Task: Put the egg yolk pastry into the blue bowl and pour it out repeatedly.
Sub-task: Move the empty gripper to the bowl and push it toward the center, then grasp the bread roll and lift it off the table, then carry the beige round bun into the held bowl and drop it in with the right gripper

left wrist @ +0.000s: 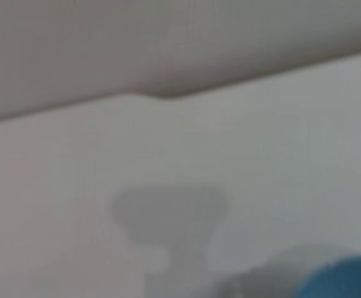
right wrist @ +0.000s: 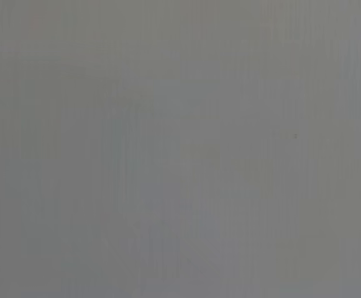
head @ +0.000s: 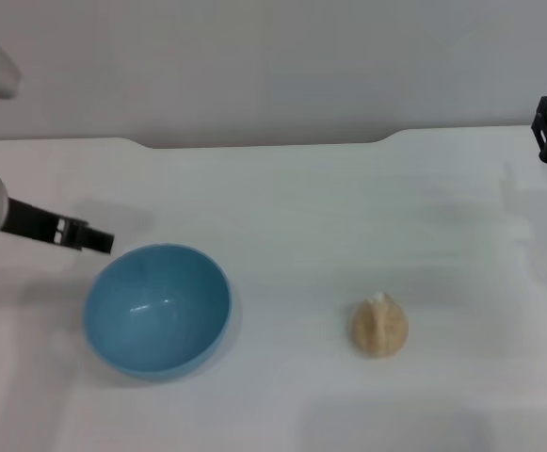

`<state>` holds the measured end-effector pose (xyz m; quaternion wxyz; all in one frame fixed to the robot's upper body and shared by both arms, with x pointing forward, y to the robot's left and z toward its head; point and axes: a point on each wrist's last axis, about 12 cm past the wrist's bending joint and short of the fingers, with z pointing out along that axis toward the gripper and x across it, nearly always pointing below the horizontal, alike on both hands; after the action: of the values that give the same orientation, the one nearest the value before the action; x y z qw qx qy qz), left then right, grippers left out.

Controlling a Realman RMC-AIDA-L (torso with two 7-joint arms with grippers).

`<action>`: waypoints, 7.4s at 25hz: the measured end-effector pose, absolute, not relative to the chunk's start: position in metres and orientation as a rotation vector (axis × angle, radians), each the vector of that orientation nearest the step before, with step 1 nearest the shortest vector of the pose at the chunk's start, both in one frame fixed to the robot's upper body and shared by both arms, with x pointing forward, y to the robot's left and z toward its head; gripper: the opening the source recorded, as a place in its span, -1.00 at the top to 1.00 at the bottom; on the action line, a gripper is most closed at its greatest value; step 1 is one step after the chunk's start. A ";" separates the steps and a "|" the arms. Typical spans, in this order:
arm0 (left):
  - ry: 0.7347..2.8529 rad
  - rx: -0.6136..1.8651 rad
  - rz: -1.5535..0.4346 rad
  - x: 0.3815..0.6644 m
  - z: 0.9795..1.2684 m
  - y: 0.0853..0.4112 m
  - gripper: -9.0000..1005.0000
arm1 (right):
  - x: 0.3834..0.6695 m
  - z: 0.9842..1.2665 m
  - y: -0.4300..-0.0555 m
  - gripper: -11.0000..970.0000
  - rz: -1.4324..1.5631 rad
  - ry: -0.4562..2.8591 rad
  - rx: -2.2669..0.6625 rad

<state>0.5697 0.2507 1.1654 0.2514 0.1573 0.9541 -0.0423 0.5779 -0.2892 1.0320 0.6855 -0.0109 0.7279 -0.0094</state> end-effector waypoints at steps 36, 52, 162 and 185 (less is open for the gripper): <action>2.837 0.638 -0.033 0.594 1.113 0.233 -0.59 | 0.579 1.035 -0.283 -0.05 0.005 1.615 -0.016; 2.846 0.677 -0.102 0.593 1.111 0.226 -0.35 | 0.577 1.033 -0.284 -0.05 0.004 1.620 -0.016; 2.689 0.805 -0.092 0.623 1.153 0.193 0.93 | 0.598 1.112 -0.174 0.48 0.749 2.666 -0.748; 2.618 0.900 -0.193 0.617 1.154 0.163 0.93 | 0.608 1.154 -0.099 0.70 0.878 2.297 -1.142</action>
<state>0.6174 0.1631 1.1541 0.1823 0.3189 0.9276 -0.0685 0.6081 -0.0991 1.1542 0.2135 -0.4114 0.8277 0.3162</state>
